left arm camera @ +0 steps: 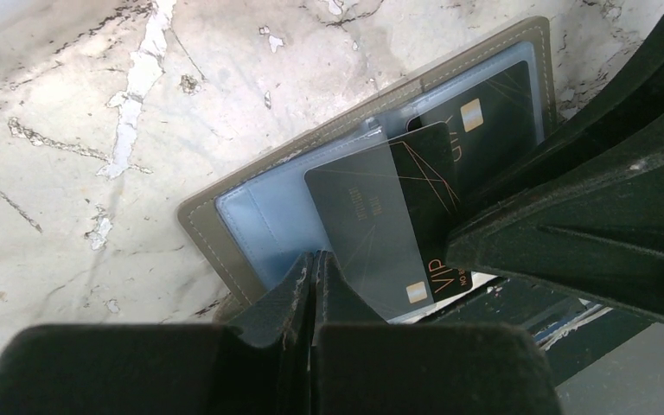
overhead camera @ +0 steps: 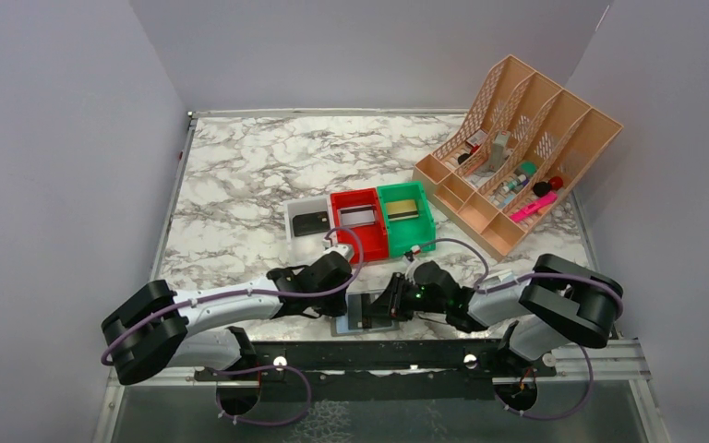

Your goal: Take the credit cards out of the card holder

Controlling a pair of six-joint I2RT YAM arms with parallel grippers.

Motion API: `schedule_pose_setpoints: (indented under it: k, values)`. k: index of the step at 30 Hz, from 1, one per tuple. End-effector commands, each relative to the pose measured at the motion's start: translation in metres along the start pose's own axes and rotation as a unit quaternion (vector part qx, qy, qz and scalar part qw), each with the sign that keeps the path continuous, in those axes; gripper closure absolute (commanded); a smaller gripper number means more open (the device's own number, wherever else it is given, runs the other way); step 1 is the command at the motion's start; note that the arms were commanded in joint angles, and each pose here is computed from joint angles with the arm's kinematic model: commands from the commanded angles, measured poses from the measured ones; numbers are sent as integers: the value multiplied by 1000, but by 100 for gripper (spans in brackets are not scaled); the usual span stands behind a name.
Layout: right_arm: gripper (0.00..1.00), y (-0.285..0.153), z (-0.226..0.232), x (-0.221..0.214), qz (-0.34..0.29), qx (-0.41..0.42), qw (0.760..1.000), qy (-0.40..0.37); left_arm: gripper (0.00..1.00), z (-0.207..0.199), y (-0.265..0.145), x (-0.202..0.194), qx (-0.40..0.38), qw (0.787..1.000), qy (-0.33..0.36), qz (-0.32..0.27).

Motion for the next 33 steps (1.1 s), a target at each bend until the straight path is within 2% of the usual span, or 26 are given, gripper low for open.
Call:
schedule_pose_setpoints:
  k: [1, 4, 9, 16, 25, 33]
  values:
    - [75, 7, 6, 7, -9, 17, 1000, 2, 100, 23, 3, -11, 56, 998, 20, 18]
    - [77, 10, 7, 6, -7, 25, 1000, 6, 100, 23, 4, -11, 56, 998, 20, 18]
    - [89, 10, 4, 4, -7, 25, 1000, 14, 100, 22, 3, -10, 55, 998, 20, 15]
    - [85, 4, -4, 1, -10, 11, 1000, 13, 100, 17, 1, -9, 43, 999, 20, 11]
    - [95, -2, -3, 1, -16, 12, 1000, 9, 100, 18, 2, -8, 46, 999, 22, 8]
    - [99, -12, -3, 3, -27, 1, 1000, 0, 100, 16, 0, -4, 42, 999, 23, -2]
Point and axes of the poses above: each gripper's point midway between its finger pads, its own y axis out along the fingers, its own z axis along the line the jaws close on, x = y × z, the point moved 4 cm from there along -y, back along the fingers, and after that the axes turned 13 degrees about -y, right-handed, at the moved point
